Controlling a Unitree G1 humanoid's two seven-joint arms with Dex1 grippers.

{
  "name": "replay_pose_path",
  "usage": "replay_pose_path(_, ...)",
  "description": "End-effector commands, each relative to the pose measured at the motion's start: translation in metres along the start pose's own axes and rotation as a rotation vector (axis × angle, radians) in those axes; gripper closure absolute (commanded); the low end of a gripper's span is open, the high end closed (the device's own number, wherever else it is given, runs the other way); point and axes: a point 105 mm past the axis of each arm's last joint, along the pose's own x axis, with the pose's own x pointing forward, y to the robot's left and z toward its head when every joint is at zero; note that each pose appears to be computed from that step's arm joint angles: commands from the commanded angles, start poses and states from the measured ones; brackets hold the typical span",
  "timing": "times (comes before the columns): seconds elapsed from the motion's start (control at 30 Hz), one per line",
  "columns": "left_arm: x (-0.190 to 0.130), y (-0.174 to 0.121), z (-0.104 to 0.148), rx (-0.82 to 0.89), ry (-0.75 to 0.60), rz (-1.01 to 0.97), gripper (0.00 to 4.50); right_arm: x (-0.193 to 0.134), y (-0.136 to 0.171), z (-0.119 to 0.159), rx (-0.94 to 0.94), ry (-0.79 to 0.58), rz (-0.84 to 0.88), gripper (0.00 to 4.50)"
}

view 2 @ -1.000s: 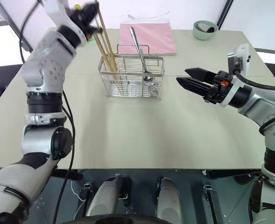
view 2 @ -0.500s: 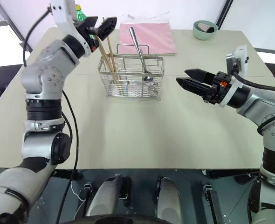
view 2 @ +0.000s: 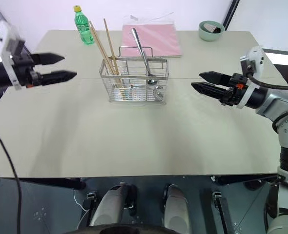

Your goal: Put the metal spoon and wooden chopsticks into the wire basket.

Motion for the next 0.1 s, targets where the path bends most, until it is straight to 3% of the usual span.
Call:
replay_pose_path(0.03,-0.0096,-0.0074,0.0018,0.050,0.006,0.002,0.51,-0.0005,0.0007,0.0081,-0.045,-0.015,0.018,1.61)
replay_pose_path(0.1,-0.0088,-0.0103,0.0002,0.059,0.009,0.005,0.51,0.0006,0.0000,0.0077,-0.046,-0.014,0.022,1.61)
